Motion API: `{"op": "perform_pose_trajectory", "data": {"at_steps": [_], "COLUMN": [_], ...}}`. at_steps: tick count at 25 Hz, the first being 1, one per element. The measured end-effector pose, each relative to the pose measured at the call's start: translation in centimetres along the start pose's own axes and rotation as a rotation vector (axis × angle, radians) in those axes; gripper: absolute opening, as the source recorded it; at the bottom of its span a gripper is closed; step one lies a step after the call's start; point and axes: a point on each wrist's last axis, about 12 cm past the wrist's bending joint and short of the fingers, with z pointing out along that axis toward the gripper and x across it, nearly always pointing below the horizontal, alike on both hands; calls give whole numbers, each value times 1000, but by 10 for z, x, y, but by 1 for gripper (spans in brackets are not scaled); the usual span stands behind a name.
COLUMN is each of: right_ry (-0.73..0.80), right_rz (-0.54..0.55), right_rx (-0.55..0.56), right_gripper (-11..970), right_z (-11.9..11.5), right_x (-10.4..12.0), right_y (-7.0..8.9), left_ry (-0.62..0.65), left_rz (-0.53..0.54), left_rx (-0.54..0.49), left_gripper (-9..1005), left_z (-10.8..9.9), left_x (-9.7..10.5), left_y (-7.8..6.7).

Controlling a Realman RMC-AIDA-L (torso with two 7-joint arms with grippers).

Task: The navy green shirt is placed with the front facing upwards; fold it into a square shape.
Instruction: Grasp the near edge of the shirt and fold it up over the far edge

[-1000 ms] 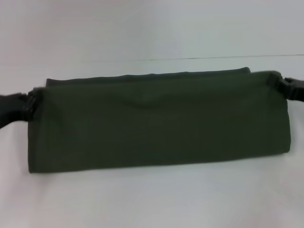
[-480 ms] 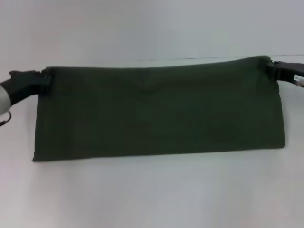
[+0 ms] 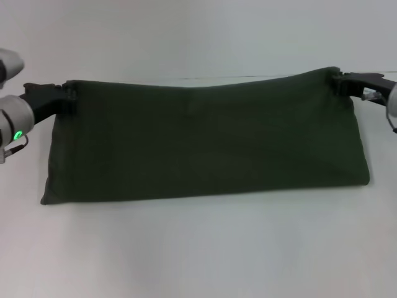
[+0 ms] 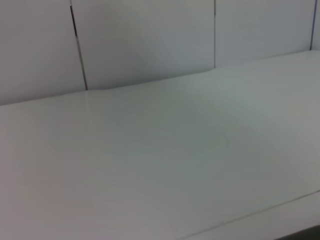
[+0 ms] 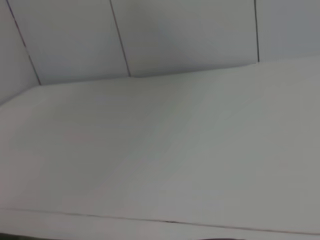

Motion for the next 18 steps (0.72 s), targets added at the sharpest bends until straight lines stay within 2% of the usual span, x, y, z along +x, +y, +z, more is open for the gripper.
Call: {"op": "perform_pose_trajectory", "data": {"at_steps": [8, 13, 18], "right_ry": [33, 11, -1], "right_rz": [-45, -41, -21], "right_rx": [48, 64, 74], "right_gripper": [58, 60, 108], "right_z": [13, 15, 15], "right_x": [4, 4, 4], "right_y": [9, 10, 9], "left_ry": [31, 47, 33], "left_rz": [7, 2, -41], "left_rx": [-24, -50, -62], "left_gripper": [63, 81, 98], "left_z": [13, 17, 16], "left_x": [-5, -4, -4], "left_y": [-12, -14, -13]}}
